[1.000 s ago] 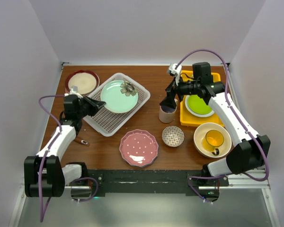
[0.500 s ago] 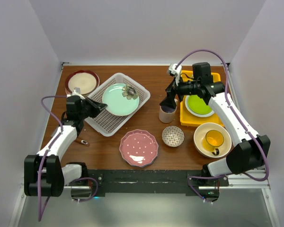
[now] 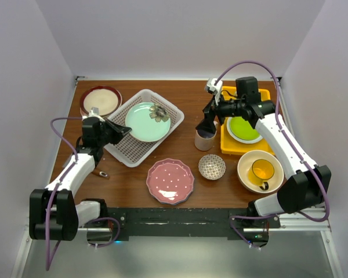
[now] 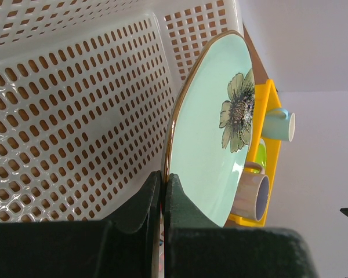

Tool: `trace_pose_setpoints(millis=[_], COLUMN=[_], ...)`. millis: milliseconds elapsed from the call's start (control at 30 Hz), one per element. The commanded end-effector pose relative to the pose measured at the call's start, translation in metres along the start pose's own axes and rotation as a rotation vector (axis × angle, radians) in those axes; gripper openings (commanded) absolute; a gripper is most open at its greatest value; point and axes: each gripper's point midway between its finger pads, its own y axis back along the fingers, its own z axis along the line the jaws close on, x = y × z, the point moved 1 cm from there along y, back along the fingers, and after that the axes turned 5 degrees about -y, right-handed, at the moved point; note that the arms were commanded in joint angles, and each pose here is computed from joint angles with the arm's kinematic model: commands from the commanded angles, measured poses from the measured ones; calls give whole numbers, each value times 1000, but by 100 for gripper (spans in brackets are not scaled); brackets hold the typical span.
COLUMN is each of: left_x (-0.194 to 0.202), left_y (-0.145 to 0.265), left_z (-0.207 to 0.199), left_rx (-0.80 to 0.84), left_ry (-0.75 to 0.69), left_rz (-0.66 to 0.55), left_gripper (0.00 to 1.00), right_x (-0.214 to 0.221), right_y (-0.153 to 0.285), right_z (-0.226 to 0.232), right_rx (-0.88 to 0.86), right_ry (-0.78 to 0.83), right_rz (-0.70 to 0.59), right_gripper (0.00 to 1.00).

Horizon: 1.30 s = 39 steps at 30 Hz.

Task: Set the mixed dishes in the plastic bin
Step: Place the plate in the plastic bin.

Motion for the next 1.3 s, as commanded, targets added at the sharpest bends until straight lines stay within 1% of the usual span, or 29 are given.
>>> trace_pose_setpoints(millis=[0, 267, 467, 667, 800, 933, 1033, 1067, 1167, 1233, 1267], left_x=[-18, -21, -27, -32, -29, -32, -30, -27, -25, -28, -27], left_y=[2, -3, -11, -31, -49, -60, -65, -66, -67, -66, -65], left_z=[-35, -36, -29, -23, -14, -17, -14, -10, -3, -3, -3], left_rx=[134, 110, 59, 26, -2, -7, -24, -41, -74, -86, -94], left_ry=[-47, -53, -46, -38, -35, -55, -69, -70, -82, -98, -101], left_rz=[-72, -78, -99, -93, -65, -57, -44, -30, -14, -18, -11], left_gripper=[0, 0, 0, 0, 0, 0, 26, 41, 56, 59, 63], right_x=[-9, -10, -10, -11, -11, -12, -11, -12, -12, -12, -13], right_y=[5, 5, 5, 5, 5, 6, 5, 5, 5, 5, 5], right_z=[4, 3, 3, 2, 2, 1, 1, 1, 1, 0, 1], right_rx=[3, 4, 4, 6, 7, 11, 12, 11, 11, 14, 10], right_ry=[23, 23, 23, 22, 22, 22, 21, 23, 24, 23, 25], right_rz=[-33, -34, -34, -35, -35, -36, -35, -36, -37, -37, -38], right_gripper=[98, 98, 98, 98, 98, 98, 98, 98, 98, 98, 98])
